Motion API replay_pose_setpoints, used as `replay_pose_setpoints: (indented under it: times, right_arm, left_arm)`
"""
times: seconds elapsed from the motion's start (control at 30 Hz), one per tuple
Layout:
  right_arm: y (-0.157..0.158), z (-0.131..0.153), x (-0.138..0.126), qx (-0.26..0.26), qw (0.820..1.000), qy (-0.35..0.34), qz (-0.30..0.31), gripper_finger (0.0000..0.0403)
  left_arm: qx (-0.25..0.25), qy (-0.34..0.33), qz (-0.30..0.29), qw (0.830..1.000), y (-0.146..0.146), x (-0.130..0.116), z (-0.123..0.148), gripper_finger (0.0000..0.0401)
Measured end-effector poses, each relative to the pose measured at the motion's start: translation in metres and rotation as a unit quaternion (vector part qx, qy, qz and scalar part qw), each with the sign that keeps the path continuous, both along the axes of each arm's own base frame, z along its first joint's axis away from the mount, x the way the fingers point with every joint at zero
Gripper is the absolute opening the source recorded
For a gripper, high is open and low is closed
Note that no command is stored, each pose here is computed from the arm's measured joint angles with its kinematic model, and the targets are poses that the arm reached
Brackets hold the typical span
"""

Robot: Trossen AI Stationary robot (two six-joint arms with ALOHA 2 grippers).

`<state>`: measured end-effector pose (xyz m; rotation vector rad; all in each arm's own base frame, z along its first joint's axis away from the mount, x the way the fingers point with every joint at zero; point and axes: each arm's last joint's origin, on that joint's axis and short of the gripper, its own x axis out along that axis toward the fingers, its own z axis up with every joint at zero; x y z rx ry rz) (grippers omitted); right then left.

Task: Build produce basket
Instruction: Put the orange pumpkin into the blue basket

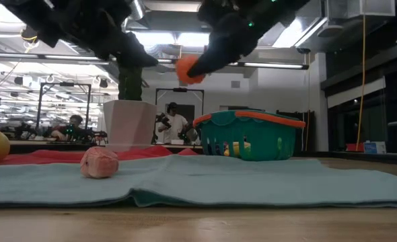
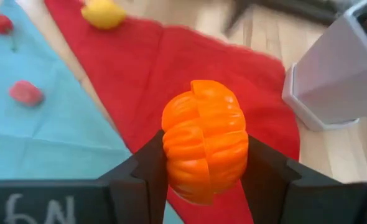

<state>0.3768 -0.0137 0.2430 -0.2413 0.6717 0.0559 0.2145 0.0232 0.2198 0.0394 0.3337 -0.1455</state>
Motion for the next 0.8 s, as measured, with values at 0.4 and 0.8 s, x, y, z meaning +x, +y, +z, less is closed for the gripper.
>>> replay_pose_setpoints:
  times: [0.4,0.8]
  right_arm:
    - [0.002,0.003,-0.068,0.015,0.99,-0.139,-0.012,0.016]
    - [-0.001,-0.019,-0.14,0.028,0.964,-0.228,-0.136,0.016]
  left_arm:
    - [0.024,-0.085,0.07,0.994,-0.001,-0.035,-0.006,0.0298]
    - [0.042,-0.089,0.142,0.985,0.003,-0.04,-0.004,0.0298]
